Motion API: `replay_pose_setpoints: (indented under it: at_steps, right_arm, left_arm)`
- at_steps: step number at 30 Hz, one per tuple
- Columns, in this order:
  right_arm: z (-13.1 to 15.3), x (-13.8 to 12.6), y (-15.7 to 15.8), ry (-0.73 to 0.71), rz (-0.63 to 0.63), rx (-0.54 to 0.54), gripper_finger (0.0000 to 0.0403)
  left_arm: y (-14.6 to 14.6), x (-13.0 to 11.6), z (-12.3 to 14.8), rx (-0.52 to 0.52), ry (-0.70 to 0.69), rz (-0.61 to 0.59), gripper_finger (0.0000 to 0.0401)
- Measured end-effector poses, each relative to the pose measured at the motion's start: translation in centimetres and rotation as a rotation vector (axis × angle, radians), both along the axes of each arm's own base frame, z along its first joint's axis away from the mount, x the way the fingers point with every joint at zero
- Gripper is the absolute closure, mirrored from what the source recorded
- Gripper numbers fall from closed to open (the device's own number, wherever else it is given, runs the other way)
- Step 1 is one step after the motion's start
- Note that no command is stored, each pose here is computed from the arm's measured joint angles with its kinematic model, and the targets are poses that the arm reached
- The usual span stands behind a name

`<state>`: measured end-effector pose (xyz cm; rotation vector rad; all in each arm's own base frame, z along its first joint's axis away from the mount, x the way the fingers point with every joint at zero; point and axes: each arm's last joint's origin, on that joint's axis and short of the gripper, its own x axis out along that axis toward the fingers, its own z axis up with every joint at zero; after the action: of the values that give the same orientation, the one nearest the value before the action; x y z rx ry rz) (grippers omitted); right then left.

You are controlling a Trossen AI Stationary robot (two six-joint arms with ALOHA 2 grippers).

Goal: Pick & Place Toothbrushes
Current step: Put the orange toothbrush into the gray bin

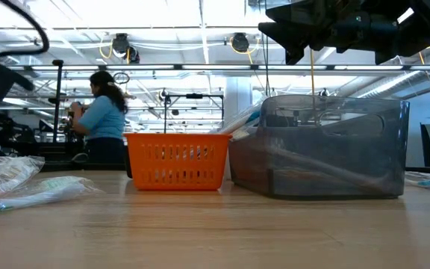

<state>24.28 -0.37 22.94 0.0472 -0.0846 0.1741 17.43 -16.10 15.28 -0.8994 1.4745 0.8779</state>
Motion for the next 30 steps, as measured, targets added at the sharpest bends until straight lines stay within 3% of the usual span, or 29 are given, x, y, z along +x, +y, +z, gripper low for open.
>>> replay_pose_setpoints:
  at_steps: [7, 13, 21, 30]
  right_arm:
    - [0.0, 0.0, 0.0, 0.000, 0.000, 0.000, 0.0260]
    - [0.0, 0.0, 0.0, 0.002, 0.000, 0.000, 0.0261]
    - [-0.1, 0.0, 0.0, 0.015, 0.000, 0.001, 0.0263]
    - [-0.2, 0.0, 0.0, 0.016, -0.001, 0.001, 0.0263]
  left_arm:
    - [0.6, -0.2, -0.7, -0.020, 0.037, 0.011, 0.0289]
    - [1.2, 0.3, -0.7, -0.063, 0.062, -0.011, 0.0387]
    - [2.4, 1.4, -0.2, -0.057, 0.053, -0.058, 0.0399]
    - [3.6, 2.9, 3.6, 0.024, 0.110, -0.130, 0.0401]
